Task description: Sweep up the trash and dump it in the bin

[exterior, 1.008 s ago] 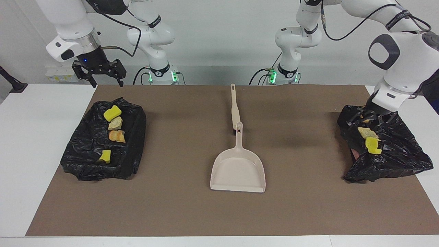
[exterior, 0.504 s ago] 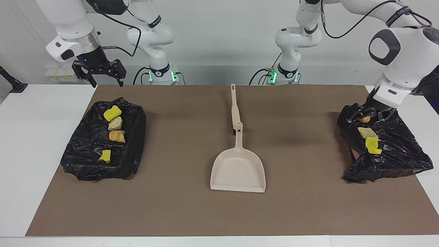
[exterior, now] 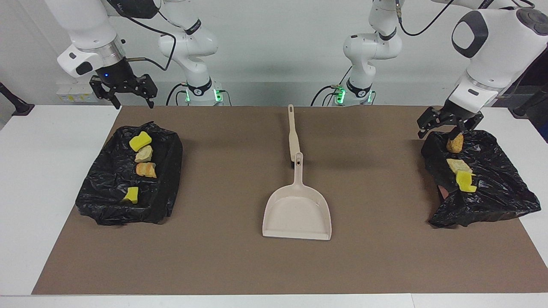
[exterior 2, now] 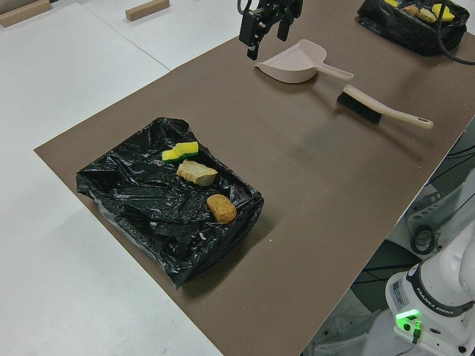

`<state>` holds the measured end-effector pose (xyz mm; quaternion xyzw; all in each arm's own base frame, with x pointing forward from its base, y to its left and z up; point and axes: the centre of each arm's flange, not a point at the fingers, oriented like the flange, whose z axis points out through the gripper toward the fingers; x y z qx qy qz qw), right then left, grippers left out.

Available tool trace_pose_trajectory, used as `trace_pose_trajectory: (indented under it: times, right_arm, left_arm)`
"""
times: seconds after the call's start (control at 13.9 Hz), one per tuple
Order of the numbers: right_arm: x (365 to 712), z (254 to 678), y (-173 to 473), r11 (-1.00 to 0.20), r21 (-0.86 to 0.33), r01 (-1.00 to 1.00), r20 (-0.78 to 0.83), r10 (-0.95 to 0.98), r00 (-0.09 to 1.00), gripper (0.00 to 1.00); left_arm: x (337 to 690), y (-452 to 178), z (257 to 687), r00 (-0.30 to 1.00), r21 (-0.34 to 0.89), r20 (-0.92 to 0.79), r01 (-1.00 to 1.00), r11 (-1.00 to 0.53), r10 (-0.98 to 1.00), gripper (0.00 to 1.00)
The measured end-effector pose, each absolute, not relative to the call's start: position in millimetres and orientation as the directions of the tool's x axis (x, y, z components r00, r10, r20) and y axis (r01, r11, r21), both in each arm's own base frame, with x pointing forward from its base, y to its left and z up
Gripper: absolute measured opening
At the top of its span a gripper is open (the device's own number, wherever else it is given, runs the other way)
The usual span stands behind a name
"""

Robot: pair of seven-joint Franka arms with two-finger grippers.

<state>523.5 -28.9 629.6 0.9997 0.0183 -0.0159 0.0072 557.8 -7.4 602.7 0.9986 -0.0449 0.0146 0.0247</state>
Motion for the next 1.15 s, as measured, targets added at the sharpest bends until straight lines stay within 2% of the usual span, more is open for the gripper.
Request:
trace_pose_trajectory:
  times: [0.5, 1.15]
  right_arm:
    - [523, 630, -29, -0.999, 0.014, 0.036, -0.032, 0.036, 0.999, 1.00]
    - [523, 628, -29, -0.999, 0.013, 0.037, -0.036, 0.036, 0.999, 1.00]
  left_arm:
    - [540, -5, 599, 0.995, 0.037, -0.021, -0.099, -0.994, -0.100, 1.00]
    - [539, -5, 601, 0.995, 0.036, -0.020, -0.099, -0.994, -0.100, 1.00]
